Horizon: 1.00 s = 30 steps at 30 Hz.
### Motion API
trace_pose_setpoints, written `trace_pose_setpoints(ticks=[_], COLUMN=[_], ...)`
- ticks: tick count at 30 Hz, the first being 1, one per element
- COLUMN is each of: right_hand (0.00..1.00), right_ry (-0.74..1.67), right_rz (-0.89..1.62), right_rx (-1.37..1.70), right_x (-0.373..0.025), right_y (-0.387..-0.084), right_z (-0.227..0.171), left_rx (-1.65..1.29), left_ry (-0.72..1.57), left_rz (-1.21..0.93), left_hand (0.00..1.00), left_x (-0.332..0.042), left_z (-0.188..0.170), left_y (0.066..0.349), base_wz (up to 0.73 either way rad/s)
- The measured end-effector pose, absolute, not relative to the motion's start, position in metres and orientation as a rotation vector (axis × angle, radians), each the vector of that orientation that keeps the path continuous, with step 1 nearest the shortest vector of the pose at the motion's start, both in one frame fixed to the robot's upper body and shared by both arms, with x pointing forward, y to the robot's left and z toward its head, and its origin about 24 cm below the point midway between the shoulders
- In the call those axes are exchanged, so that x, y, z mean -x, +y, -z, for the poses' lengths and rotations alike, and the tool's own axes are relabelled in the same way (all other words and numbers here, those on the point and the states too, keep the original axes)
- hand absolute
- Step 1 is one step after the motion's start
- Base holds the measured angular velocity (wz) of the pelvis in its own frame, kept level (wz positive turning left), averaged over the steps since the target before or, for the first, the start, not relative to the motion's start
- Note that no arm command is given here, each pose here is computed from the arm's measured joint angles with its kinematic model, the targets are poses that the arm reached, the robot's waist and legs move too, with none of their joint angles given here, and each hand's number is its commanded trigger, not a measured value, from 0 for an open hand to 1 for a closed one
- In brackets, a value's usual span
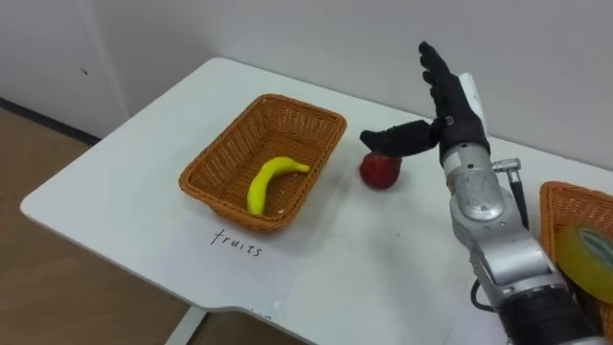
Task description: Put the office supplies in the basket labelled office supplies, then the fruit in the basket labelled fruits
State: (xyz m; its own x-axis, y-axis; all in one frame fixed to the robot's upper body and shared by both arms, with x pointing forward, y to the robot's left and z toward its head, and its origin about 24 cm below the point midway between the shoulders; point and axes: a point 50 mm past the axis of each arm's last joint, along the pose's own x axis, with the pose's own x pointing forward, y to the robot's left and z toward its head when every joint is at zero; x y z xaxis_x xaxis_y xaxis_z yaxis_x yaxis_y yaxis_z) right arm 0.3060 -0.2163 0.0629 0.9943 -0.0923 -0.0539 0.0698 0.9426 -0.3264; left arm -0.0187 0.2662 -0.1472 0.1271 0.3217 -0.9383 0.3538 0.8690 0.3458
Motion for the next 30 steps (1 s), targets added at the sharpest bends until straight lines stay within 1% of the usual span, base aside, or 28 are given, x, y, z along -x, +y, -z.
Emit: trace_pose_setpoints(ticks=[10, 19, 26, 30], right_hand=[0.0, 0.0, 0.0, 0.0], right_ry=[0.083, 0.083, 0.131, 0.179], right_rz=[0.085, 0.087, 0.107, 0.147], right_rx=[0.31, 0.302, 0.323, 0.311], right_x=[-0.306, -0.306, -0.305, -0.304], right_y=[-0.215, -0.216, -0.227, -0.238], right_z=[-0.059, -0.059, -0.048, -0.039], left_rx=[-0.569, -0.555, -0.542, -0.469], left_ry=[1.459, 1.474, 1.475, 1.453], left_rz=[0.036, 0.044, 0.062, 0.018], left_hand=[0.0, 0.0, 0.0, 0.0], left_x=[0.016, 0.021, 0.021, 0.016], left_z=[0.149, 0.15, 0.151, 0.151], left_y=[0.262, 0.258, 0.256, 0.255], base_wz=[-0.03, -0.01, -0.02, 0.01])
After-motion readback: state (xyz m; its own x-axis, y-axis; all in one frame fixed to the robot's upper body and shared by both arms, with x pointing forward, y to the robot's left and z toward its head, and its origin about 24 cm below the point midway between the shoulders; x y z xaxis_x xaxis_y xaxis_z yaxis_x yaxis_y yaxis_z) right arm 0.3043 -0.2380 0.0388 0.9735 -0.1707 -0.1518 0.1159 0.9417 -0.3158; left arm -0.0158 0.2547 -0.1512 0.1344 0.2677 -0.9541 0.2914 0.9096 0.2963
